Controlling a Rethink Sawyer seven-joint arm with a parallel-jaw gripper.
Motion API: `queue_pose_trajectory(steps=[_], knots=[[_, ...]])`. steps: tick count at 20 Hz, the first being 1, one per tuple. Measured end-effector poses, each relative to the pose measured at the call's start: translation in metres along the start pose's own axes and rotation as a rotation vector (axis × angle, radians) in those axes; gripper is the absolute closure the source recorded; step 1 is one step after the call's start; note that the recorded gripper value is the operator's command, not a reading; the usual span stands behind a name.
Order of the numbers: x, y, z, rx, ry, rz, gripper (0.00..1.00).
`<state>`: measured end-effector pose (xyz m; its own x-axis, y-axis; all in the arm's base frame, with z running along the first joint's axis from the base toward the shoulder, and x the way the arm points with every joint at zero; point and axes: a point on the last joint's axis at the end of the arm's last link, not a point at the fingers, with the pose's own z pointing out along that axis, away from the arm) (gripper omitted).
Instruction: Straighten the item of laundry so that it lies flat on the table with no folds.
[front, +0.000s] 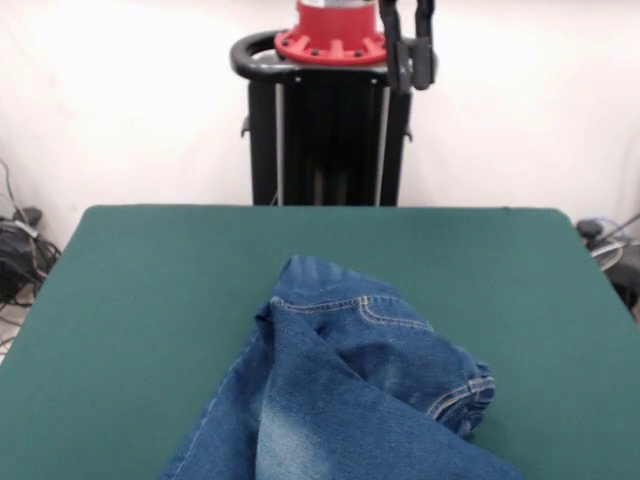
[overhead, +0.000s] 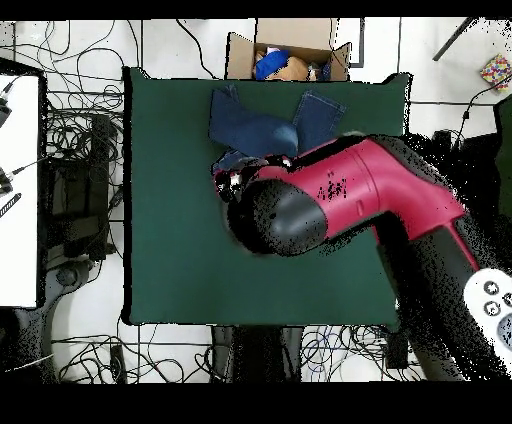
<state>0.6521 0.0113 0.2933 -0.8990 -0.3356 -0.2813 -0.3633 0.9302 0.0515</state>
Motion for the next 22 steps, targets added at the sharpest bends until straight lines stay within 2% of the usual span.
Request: queue_pose_trajectory(steps=[6, 8, 13, 16, 18, 21, 22], knots=[[0.015, 0.004, 0.017, 0.033, -0.001, -0.003, 1.00], [0.016, 0.016, 0.042, 0.039, 0.025, -0.012, 1.00], [0.012, 0.038, 0.075, 0.036, 0.059, -0.037, 1.00], [0.003, 0.057, 0.099, 0.016, 0.076, -0.042, 1.00], [-0.007, 0.073, 0.122, -0.016, 0.090, -0.029, 1.00], [-0.012, 0.078, 0.134, -0.036, 0.095, -0.015, 1.00], [-0.017, 0.080, 0.145, -0.053, 0.100, 0.005, 1.00]])
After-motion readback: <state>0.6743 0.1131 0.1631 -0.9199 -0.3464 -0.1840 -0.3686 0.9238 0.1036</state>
